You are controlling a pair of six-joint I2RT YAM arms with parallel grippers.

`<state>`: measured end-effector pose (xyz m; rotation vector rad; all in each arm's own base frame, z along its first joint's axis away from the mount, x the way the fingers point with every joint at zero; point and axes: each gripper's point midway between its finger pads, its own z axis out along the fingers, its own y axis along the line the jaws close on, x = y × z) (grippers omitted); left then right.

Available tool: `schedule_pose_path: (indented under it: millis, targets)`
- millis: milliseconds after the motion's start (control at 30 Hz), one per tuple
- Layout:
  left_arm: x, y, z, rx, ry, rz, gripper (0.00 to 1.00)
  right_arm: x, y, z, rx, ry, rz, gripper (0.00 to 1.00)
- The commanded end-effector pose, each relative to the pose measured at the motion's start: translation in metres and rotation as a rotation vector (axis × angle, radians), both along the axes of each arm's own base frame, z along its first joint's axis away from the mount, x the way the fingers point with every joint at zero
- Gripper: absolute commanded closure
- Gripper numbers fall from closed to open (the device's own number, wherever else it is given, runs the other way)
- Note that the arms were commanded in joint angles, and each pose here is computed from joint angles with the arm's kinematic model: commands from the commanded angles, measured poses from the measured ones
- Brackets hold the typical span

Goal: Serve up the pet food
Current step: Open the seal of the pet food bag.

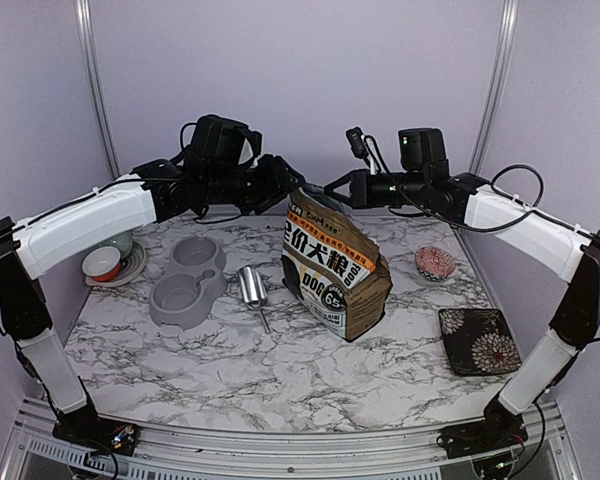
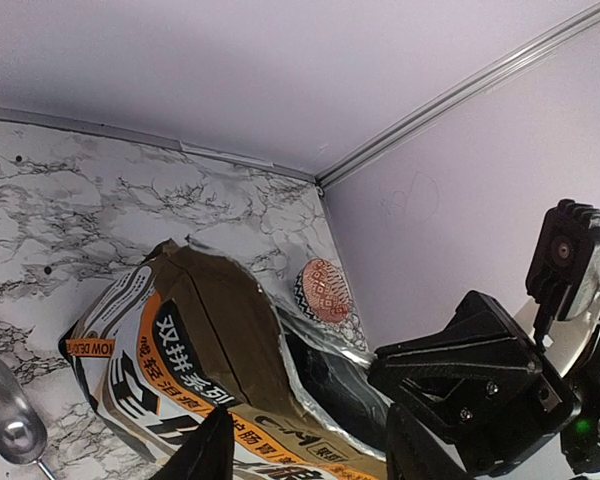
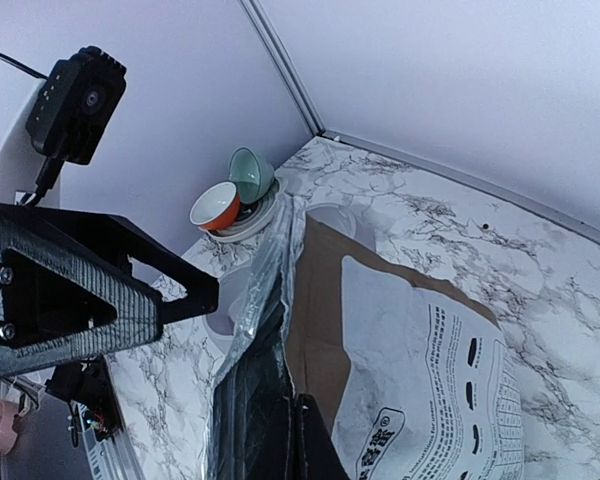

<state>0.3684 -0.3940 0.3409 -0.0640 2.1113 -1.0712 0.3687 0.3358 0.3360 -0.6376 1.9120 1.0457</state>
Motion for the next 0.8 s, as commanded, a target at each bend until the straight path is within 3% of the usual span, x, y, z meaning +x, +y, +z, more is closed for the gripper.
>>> schedule_pose_path:
  millis: [0, 567, 767]
  targets:
    - [-0.005, -0.016, -0.016, 0.003, 0.043, -0.045, 0.48, -0.015, -0.003, 0.037, 0.056, -0.085, 0.029, 1.0]
    - [0.012, -0.031, -0.029, 0.002, 0.046, -0.023, 0.64, -0.019, 0.001, 0.023, 0.022, -0.087, 0.055, 1.0]
    - [0.015, -0.037, -0.04, 0.006, 0.068, -0.028, 0.65, -0.026, 0.006, 0.022, 0.048, -0.078, 0.091, 1.0]
